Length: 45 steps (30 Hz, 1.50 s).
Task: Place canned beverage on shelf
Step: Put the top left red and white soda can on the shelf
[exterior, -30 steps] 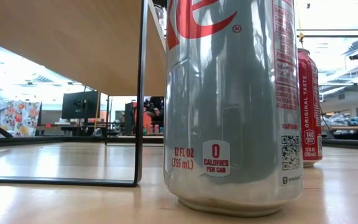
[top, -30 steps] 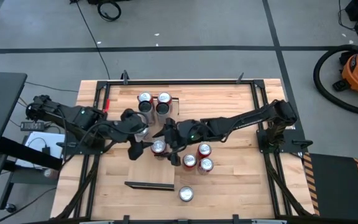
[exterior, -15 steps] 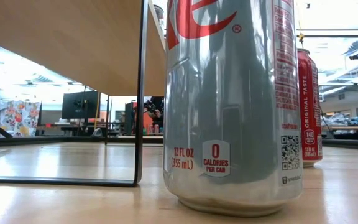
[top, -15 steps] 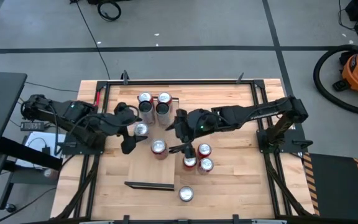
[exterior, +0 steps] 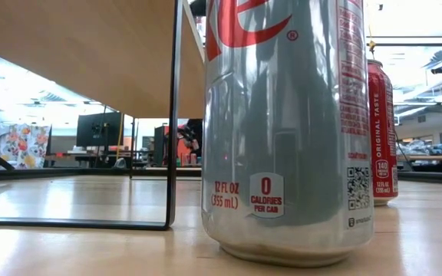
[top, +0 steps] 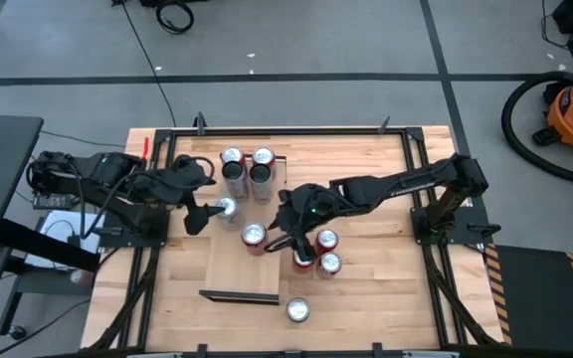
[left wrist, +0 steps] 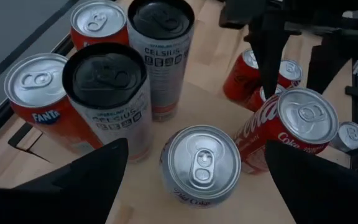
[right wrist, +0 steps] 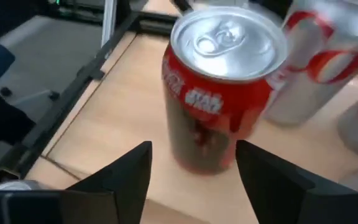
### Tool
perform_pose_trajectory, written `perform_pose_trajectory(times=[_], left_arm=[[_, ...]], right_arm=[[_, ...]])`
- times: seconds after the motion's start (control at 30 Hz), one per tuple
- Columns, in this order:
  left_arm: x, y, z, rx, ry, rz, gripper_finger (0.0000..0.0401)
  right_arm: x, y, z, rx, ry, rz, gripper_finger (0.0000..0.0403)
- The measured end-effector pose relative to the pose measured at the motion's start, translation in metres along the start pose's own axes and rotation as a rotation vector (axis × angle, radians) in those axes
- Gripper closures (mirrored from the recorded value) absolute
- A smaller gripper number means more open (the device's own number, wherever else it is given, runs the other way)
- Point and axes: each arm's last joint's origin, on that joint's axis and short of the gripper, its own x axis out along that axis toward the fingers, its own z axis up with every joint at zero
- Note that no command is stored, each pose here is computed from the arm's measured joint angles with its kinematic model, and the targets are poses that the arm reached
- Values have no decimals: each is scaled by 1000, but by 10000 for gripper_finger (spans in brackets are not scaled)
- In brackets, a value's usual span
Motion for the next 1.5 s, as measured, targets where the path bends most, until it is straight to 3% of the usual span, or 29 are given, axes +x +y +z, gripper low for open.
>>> perform_pose_trajectory(times=[0.33,0.67,1.07,1.5], left_arm=[[-2,2,-1,-11,5,2,12],[-9,4,-3,-133,19,-58,12],[-12,6,-3,-143,9,-70,12],[-10,7,-10,-86,104,-65,12]], right_arm=[[23,1,-8,17,11,123,175],[34,4,-4,27,-71,219,176],[47,-7,-4,1,-122,47,176],[47,-14,-4,36,-126,0,176]])
